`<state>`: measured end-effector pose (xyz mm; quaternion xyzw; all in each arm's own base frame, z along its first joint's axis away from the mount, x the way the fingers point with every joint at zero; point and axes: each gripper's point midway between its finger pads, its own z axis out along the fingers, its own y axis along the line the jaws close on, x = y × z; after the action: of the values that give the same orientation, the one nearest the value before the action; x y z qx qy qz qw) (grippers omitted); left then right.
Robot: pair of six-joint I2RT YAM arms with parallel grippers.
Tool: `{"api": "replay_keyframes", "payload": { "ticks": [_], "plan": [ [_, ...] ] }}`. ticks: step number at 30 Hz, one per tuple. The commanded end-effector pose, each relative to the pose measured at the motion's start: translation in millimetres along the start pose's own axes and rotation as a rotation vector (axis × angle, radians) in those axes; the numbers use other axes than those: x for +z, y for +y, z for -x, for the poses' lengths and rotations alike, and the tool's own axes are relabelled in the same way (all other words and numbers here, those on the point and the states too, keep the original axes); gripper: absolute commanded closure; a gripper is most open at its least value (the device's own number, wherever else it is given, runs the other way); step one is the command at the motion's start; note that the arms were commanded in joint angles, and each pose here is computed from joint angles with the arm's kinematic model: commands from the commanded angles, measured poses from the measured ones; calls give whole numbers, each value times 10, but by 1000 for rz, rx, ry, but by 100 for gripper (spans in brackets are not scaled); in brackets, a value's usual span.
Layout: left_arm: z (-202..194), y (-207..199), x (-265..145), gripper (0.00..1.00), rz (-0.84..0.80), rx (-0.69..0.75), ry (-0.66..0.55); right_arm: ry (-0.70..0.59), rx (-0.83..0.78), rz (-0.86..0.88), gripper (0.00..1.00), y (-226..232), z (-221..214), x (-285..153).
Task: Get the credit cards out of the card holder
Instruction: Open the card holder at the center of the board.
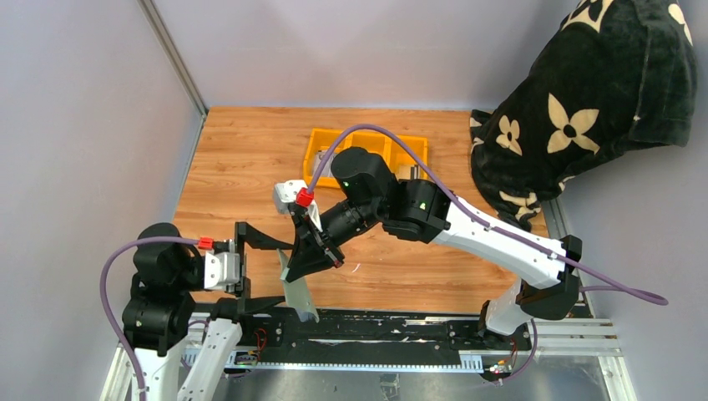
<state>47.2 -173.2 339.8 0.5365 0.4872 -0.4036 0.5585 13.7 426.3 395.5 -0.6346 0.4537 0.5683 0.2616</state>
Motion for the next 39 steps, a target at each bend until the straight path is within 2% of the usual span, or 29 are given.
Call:
{"api": "replay_keyframes", "payload": {
  "ticks": [1, 6, 8, 10, 13, 15, 17, 20, 22, 23, 26, 29, 34, 39],
  "plan": [
    [103, -178, -8, 8, -64, -4, -32, -75, -62, 47, 100, 150, 280, -20],
    [166, -280, -1, 34, -152, -29, -67, -92, -80, 49, 100, 170, 355, -39],
    [186, -284, -5, 56, -147, -18, -66, -92, -87, 44, 100, 181, 353, -58],
    [204, -284, -8, 66, -141, -12, -65, -93, -94, 37, 100, 181, 352, -71],
    [221, -276, -9, 71, -139, -31, -62, -88, -95, 21, 100, 155, 343, -82],
    [218, -249, -8, 81, -121, -32, -55, -81, -96, 2, 100, 133, 328, -104],
    [213, -209, -9, 89, -94, -32, -45, -72, -89, -22, 92, 100, 289, -152],
    [175, -62, -17, 100, -8, -30, -11, -64, -77, -118, 56, -34, 196, -287],
    [146, 63, -28, 100, 55, -32, 14, -57, -87, -204, 33, -119, 112, -386],
    [142, 118, -33, 100, 78, -34, 24, -58, -99, -294, 25, -210, 86, -485],
    [115, 266, -51, 100, 143, -52, 52, -61, -107, -482, 21, -426, -68, -684],
    [62, 416, -76, 100, 219, -114, 82, -154, -159, -631, 20, -480, -80, -957],
    [32, 492, -56, 100, 242, -262, 87, -258, -249, -574, 18, -267, -191, -992],
    [42, 505, -45, 100, 251, -345, 82, -287, -297, -438, 18, -49, -286, -871]
  ]
}}
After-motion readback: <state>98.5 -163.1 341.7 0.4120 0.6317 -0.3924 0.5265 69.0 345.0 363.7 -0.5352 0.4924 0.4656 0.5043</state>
